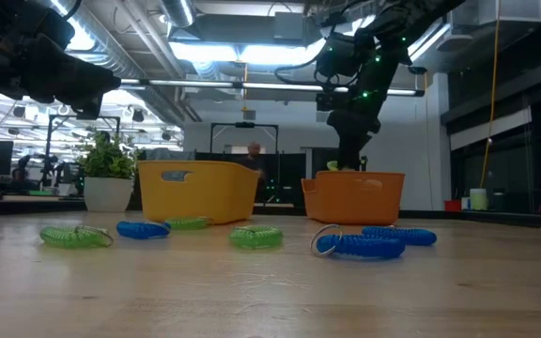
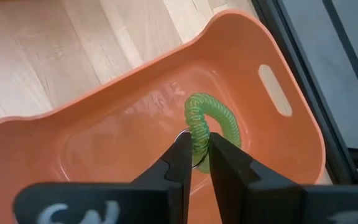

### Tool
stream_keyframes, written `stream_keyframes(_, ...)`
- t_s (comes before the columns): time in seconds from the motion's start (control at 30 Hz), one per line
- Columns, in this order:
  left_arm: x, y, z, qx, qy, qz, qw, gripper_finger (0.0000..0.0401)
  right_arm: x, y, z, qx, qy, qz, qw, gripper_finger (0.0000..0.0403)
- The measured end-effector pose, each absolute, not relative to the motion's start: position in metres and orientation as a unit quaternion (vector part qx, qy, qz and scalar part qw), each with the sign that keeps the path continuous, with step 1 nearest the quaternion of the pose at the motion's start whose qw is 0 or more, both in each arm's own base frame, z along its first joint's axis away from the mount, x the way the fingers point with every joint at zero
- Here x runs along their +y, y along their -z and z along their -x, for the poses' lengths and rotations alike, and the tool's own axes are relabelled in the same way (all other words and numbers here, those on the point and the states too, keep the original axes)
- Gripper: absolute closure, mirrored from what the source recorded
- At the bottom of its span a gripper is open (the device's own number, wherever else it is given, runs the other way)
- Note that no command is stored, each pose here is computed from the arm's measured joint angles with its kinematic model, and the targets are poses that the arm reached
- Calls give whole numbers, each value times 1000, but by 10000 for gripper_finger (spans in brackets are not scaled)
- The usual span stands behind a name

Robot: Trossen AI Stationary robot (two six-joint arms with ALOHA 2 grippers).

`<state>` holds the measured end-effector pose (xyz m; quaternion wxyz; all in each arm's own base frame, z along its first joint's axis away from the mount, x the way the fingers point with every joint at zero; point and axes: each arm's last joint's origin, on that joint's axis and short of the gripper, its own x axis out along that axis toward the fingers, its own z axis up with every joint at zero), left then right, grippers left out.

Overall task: Sort items
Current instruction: Put the green keychain into the orange bin

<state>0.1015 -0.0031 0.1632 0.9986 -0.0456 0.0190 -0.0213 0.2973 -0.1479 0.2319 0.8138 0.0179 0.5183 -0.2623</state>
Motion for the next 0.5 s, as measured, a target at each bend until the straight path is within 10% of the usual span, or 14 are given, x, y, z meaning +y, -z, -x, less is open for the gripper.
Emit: stream_keyframes(0.5, -3, -163, -101, 19, 21, 46, 999, 331, -146, -232, -298, 516, 240, -31, 822, 349)
